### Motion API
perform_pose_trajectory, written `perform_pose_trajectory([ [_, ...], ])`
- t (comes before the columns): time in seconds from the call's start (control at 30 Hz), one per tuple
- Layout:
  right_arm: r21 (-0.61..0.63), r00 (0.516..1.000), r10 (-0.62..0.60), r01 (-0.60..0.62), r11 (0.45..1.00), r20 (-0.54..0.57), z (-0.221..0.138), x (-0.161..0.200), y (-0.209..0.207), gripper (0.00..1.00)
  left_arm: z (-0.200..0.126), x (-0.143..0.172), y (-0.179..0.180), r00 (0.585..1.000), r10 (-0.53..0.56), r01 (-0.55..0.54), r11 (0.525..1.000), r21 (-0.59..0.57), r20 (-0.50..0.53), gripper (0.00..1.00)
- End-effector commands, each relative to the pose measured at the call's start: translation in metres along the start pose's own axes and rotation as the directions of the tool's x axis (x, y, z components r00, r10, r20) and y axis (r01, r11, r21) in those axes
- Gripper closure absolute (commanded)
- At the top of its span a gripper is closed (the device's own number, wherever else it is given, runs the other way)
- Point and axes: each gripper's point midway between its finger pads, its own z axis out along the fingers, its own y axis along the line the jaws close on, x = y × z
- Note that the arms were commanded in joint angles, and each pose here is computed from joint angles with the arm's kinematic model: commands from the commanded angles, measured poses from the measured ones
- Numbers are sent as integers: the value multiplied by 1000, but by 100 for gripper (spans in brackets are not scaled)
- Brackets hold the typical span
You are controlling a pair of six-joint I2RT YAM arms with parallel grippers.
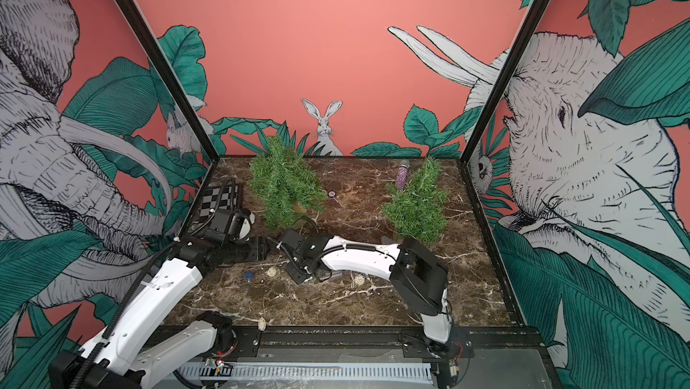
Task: Wrap string light around the christmas tree
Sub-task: Wrap the light string around the Christmas tree.
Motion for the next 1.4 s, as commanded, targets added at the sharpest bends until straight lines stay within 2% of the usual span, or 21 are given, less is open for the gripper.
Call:
perform_pose_trajectory([
  [0.0, 26, 998, 47, -48, 998, 29, -4, -3, -17, 88, 14, 19, 0, 998, -31, 31, 999, -18, -45, 28],
  [0.23, 39, 998, 58, -60, 997, 36, -2, -1, -22, 88, 33, 51, -6, 994, -28, 27, 1000, -11, -110, 30],
  [0.4, 30, 997, 76, -77, 997, 35, 2, 1, -21, 87, 41, 59, -21, 991, 1, 3, 1000, 26, -133, 33],
  [0.5, 15, 995, 87, -88, 996, 51, 2, -3, -18, 87, 48, 53, -25, 994, 11, -7, 999, 38, -106, 36],
  [0.53, 26, 996, 87, -88, 996, 23, 8, 9, -22, 87, 49, 50, -27, 995, 16, -12, 999, 42, -95, 38],
  [0.73, 39, 996, 90, -91, 995, 22, 4, 16, -26, 87, 55, 28, -30, 999, 36, -36, 999, 41, 1, 41],
  [0.9, 14, 994, 107, -108, 994, 20, 7, 19, -22, 87, 73, 18, -44, 996, 27, -37, 992, 119, 80, 42],
  [1.07, 2, 992, 122, -122, 993, 34, 8, 18, -21, 87, 86, 16, -42, 997, 27, -34, 995, 99, 78, 45],
  [1.37, -15, 990, 138, -137, 990, 33, 10, 21, -19, 87, 107, 7, -42, 995, -3, -5, 997, 78, 103, 63],
])
